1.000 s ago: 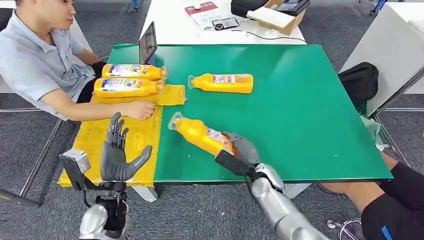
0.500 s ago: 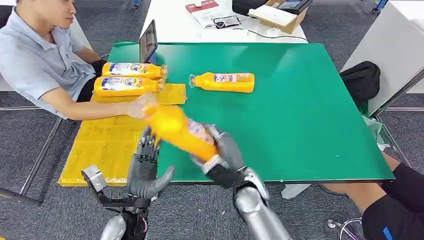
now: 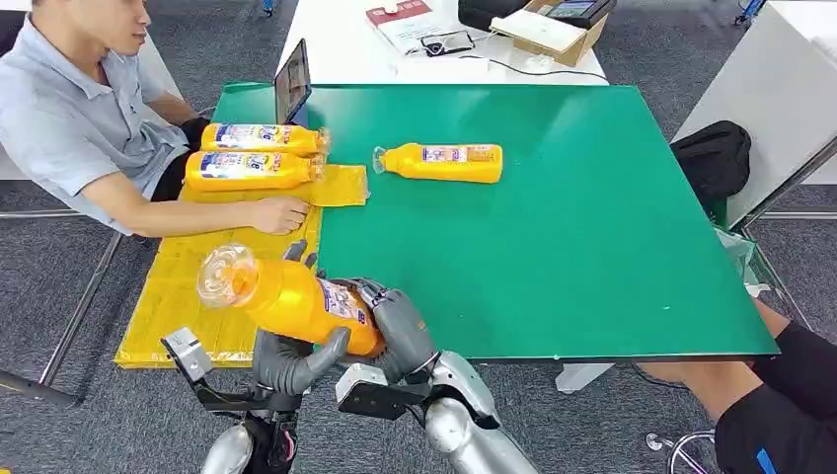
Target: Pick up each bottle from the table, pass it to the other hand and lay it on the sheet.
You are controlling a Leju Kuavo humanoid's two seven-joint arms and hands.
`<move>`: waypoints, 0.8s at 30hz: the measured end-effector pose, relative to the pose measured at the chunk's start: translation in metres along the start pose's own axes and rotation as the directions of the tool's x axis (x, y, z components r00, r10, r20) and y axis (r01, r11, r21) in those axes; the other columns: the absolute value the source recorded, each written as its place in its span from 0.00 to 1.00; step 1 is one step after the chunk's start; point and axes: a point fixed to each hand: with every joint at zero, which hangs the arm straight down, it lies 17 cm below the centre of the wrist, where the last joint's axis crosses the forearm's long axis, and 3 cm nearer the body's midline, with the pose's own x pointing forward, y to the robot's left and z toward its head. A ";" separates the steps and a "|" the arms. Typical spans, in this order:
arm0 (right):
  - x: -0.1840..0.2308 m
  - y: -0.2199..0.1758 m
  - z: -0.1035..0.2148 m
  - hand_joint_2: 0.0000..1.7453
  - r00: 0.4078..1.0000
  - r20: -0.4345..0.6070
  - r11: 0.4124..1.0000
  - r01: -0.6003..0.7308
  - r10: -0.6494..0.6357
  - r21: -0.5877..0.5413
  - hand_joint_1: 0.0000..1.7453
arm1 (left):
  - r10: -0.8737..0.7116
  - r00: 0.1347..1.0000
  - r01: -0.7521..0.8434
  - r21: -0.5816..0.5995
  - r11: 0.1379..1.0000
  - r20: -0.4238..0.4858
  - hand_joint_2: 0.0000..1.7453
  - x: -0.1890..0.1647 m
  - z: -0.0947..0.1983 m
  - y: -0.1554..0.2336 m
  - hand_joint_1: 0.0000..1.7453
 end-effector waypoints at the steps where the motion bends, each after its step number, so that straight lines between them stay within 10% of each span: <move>1: -0.001 0.002 0.001 1.00 1.000 -0.003 1.000 -0.001 0.001 0.004 0.95 | 0.009 1.000 -0.009 0.006 1.000 -0.009 1.00 -0.001 0.000 0.001 0.00; 8: -0.004 0.008 0.003 1.00 1.000 -0.018 1.000 -0.006 0.007 0.014 0.93 | 0.015 1.000 -0.015 0.014 1.000 -0.016 1.00 -0.004 0.004 0.006 0.00; 9: -0.005 0.008 0.004 1.00 1.000 -0.020 1.000 -0.009 0.009 0.010 0.85 | 0.008 1.000 -0.007 0.008 1.000 -0.020 1.00 -0.005 0.004 0.005 0.00; 10: -0.005 0.008 0.004 1.00 1.000 -0.021 1.000 -0.010 0.010 0.010 0.48 | -0.001 1.000 0.001 0.005 1.000 -0.025 1.00 -0.006 0.004 0.004 0.03; 11: -0.005 0.008 0.004 1.00 1.000 -0.022 1.000 -0.011 0.011 0.011 0.23 | -0.006 1.000 0.006 0.002 1.000 -0.029 1.00 -0.007 0.004 0.004 0.14; 12: -0.006 0.009 0.004 1.00 1.000 -0.024 1.000 -0.012 0.012 0.013 0.07 | -0.006 0.999 0.006 0.000 1.000 -0.034 1.00 -0.008 0.004 0.004 0.77; 13: -0.007 0.010 0.005 1.00 0.999 -0.031 1.000 -0.017 0.018 0.018 0.00 | -0.003 0.999 0.002 -0.004 1.000 -0.044 1.00 -0.011 0.004 0.003 1.00; 15: -0.009 0.015 0.007 1.00 0.999 -0.039 0.999 -0.023 0.025 0.033 0.00 | 0.018 0.998 -0.019 -0.018 1.000 -0.063 1.00 -0.015 0.004 0.000 1.00; 16: -0.009 0.017 0.008 0.00 0.999 -0.039 0.999 -0.029 0.031 0.037 0.00 | 0.029 0.997 -0.030 -0.014 0.999 -0.064 1.00 -0.015 0.004 0.001 1.00; 24: -0.005 0.021 0.015 0.00 0.993 -0.031 0.993 -0.117 0.117 -0.010 0.00 | 0.007 0.998 -0.001 0.096 0.995 -0.060 1.00 -0.016 0.000 0.026 1.00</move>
